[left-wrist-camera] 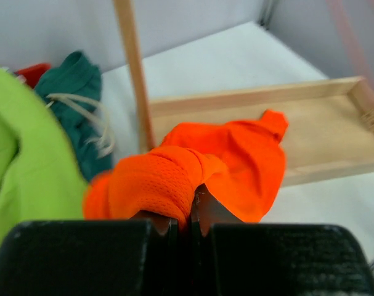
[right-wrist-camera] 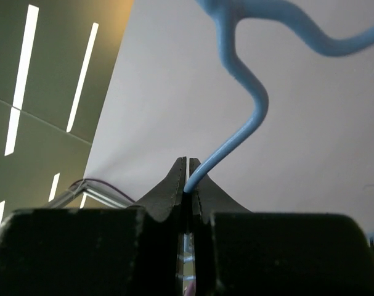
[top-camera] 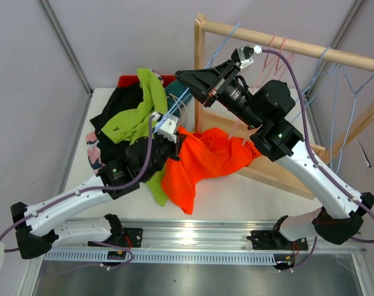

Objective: Remove the shorts from the hanger

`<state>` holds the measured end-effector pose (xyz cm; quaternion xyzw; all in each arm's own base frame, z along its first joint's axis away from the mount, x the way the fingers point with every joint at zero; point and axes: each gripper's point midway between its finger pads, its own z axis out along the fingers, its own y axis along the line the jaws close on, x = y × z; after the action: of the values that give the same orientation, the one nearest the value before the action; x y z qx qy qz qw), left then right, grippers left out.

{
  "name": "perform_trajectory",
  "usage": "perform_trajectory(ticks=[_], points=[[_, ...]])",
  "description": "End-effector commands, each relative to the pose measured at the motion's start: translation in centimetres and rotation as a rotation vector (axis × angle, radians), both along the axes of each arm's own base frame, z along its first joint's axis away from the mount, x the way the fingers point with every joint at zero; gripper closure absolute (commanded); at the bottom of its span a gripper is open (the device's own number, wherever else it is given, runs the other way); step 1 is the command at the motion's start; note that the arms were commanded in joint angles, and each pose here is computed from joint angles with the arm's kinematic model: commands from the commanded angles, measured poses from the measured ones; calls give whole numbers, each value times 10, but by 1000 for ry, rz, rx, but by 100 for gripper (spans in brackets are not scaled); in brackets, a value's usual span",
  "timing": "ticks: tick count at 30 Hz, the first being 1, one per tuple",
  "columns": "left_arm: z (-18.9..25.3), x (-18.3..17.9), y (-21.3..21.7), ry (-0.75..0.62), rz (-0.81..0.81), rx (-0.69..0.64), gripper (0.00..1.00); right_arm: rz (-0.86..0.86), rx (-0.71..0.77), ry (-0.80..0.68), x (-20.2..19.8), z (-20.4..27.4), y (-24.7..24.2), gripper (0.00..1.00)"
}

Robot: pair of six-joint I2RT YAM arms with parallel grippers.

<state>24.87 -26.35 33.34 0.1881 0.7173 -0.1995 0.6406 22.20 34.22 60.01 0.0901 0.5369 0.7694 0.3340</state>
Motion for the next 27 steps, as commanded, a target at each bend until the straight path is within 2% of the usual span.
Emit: perform_trajectory(ticks=[1,2,5,7,8,9,14,16,17,18,20,21,22,23,24,25,27], points=[[40,0,60,-61,148,-23,100,-17,57,-111,-26,44,-26,100],[36,-1,71,-54,168,17,100,-41,41,-120,-24,43,-28,100],[63,1,119,-86,287,9,100,-78,32,-142,-25,46,-36,100],[96,-2,140,-125,332,-30,100,-95,25,-143,-21,45,-39,100],[94,2,142,-116,336,4,100,-104,26,-147,-20,45,-43,100],[111,7,156,-140,376,6,100,-97,25,-147,-20,44,-44,100],[163,39,162,-189,390,5,100,-129,6,-138,-10,35,-54,100],[169,58,174,-178,428,4,100,-143,2,-141,-10,34,-61,100],[204,57,179,-231,432,-48,100,-150,-5,-135,-7,31,-63,100],[193,87,174,-190,421,-23,100,-167,-5,-140,-6,32,-70,100],[228,98,176,-231,411,-71,100,-175,-12,-140,-4,29,-74,100],[206,136,170,-163,412,-59,100,-186,-16,-138,-1,28,-78,100],[223,141,173,-182,410,-80,100,-190,-18,-135,1,27,-80,100],[216,158,171,-158,406,-76,100,-179,-26,-136,1,25,-81,100],[246,159,178,-217,412,-108,100,-181,-31,-133,3,23,-83,100],[213,197,171,-140,415,-79,100,-196,-33,-134,8,23,-90,100],[212,222,175,-147,434,-90,100,-190,-38,-130,8,22,-94,100]])
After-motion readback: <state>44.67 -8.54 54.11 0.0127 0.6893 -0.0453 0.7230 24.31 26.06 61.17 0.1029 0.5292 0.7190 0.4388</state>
